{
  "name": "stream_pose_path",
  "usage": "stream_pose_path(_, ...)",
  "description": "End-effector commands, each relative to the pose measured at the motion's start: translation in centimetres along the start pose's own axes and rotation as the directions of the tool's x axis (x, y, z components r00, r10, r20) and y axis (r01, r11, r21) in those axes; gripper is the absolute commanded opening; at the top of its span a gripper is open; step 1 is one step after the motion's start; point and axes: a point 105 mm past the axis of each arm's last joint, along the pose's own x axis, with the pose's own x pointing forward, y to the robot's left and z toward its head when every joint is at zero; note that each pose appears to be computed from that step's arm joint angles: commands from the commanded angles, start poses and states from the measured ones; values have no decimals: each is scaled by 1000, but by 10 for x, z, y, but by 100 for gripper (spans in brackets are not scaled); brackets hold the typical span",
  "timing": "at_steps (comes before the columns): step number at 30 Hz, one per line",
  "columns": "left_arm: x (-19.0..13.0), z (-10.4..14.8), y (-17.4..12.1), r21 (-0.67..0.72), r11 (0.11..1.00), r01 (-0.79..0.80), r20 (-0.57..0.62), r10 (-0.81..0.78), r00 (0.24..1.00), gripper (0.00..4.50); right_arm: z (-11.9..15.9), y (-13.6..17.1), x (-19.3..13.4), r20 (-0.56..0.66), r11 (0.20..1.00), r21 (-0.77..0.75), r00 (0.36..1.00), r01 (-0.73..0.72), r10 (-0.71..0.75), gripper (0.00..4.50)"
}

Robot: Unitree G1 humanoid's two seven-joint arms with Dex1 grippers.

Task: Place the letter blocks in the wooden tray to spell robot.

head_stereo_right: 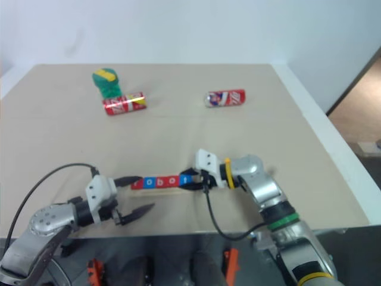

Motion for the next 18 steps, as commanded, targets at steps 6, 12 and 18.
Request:
stream_pose_path(6, 0, 8, 1, 35, 999, -1, 22, 0, 1000, 450, 13, -8, -5, 37, 999, -1, 998, 54, -54, 173)
stream_pose_path(12, 0, 6, 0, 35, 999, -1, 19, 0, 1000, 450, 10, -7, -7, 35, 996, 22, 996, 87, -88, 173)
stream_pose_path(18, 2, 6, 0, 35, 999, 9, 19, -9, 1000, 450, 9, -8, -10, 29, 994, 29, 994, 109, -110, 173)
